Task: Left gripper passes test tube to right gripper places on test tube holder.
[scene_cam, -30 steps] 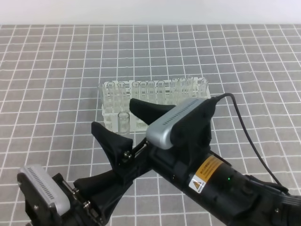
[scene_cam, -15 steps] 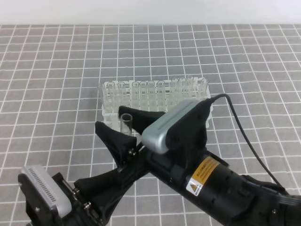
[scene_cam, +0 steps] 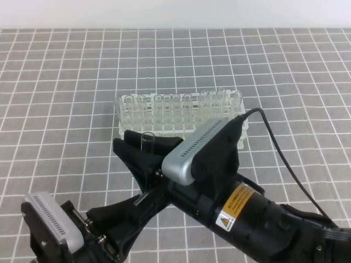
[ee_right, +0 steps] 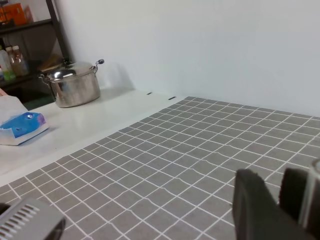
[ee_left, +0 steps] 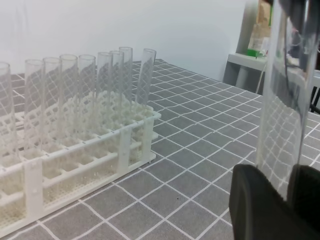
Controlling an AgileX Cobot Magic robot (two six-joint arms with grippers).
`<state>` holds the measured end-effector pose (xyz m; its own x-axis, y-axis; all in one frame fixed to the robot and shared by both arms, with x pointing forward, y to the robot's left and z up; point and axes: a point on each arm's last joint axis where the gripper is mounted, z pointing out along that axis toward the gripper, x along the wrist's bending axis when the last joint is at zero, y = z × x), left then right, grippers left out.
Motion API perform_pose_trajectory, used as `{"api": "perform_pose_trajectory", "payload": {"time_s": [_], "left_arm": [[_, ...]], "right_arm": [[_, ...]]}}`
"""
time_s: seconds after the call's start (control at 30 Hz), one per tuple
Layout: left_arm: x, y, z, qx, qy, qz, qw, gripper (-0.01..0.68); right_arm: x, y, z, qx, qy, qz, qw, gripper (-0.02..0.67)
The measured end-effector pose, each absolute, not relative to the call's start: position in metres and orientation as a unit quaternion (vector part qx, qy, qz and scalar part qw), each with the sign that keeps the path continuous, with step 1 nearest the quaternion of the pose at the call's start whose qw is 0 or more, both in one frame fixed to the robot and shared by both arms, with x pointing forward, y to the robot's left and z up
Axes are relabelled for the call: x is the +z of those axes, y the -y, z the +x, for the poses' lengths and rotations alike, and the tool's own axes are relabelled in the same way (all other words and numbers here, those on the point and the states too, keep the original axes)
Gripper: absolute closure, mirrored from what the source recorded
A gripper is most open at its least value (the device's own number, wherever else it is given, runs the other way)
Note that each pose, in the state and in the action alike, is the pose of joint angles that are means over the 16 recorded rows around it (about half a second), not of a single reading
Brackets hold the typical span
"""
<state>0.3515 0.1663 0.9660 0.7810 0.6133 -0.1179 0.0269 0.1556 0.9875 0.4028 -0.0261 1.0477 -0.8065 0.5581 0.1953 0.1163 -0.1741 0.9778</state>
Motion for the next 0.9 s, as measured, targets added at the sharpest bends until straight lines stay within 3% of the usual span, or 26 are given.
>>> {"api": "perform_pose_trajectory", "payload": {"time_s": [0.9], "left_arm": [[0.9645, -0.1641, 0.3491, 0.139, -0.296, 0.607, 0.724, 0.635]], "right_arm": [[1.0499, 0.0303, 0.4042, 0.707, -0.624, 0.295, 0.155, 0.64]]}}
